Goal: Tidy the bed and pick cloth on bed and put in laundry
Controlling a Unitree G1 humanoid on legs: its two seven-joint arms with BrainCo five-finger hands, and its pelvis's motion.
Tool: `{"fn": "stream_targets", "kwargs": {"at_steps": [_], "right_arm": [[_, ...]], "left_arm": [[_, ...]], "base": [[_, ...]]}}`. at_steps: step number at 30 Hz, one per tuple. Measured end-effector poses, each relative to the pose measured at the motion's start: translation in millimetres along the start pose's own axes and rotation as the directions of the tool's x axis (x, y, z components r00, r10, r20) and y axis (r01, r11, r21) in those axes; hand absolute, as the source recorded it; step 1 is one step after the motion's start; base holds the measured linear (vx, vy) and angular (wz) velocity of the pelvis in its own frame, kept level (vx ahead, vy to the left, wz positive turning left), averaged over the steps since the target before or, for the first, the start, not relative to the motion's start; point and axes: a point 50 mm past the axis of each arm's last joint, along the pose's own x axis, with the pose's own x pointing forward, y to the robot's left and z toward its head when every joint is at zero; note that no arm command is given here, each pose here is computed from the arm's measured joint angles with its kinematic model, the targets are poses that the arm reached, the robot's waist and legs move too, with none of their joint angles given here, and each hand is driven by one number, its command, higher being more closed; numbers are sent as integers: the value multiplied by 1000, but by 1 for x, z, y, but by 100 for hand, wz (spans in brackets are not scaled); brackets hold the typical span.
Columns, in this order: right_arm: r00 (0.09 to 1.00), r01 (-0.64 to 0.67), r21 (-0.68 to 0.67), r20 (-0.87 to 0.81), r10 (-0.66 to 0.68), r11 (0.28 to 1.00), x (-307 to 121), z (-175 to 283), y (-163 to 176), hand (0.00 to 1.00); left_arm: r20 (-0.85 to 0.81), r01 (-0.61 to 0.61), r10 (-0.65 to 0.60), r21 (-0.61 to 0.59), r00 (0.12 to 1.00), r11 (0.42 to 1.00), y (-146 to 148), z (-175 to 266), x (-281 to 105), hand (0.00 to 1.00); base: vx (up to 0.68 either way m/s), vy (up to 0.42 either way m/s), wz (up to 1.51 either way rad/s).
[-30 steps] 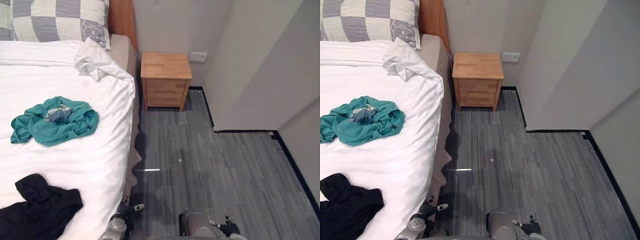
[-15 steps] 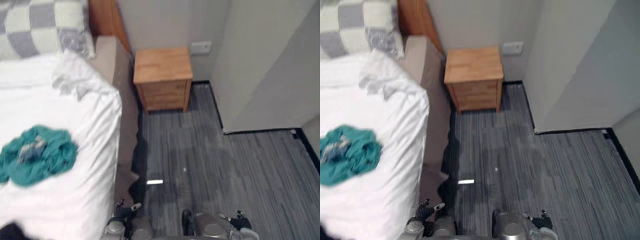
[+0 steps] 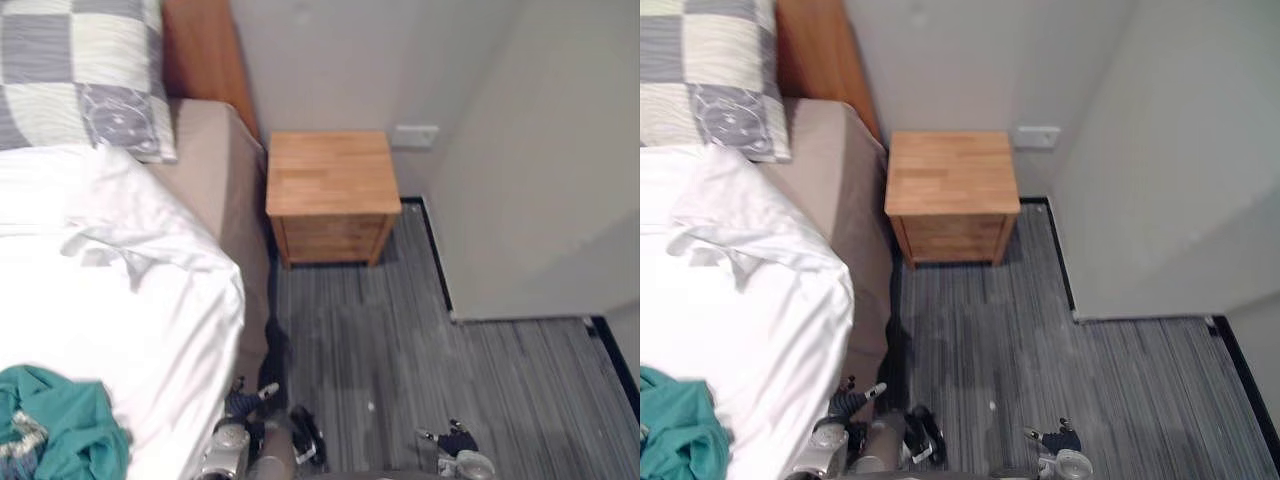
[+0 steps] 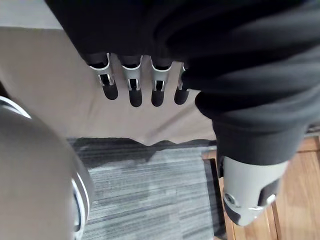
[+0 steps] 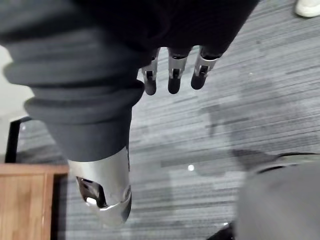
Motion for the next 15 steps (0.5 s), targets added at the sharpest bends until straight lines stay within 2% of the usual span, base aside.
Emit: {"fn": "stream_targets", "kwargs": {"at_steps": [3, 6, 11, 13, 15], "right_arm": [[1000, 19, -10, 9, -18, 1000, 1, 2, -8, 0], [1000, 21, -10, 8, -21, 1000, 1, 1, -9, 0], [998, 39, 31, -44, -37, 999, -2, -15, -11, 0], [995, 85, 69, -49, -81, 994, -1, -14, -25, 0], [995, 91, 78, -37, -88, 993, -3, -15, -27, 0]], "left_arm": [[-46, 78, -75, 53, 996, 996, -10, -10, -3, 0], [-46, 88, -85, 62, 995, 994, -12, -10, -3, 0], [-41, 80, -78, 46, 996, 996, -13, -8, -2, 0], [-45, 88, -88, 0, 995, 996, -20, -8, -4, 0], [-73, 53, -56, -46, 996, 998, -12, -16, -6, 0]], "base": [[462, 26, 148], [448, -142, 160], [375, -411, 229], [209, -470, 224], [158, -405, 206]]}}
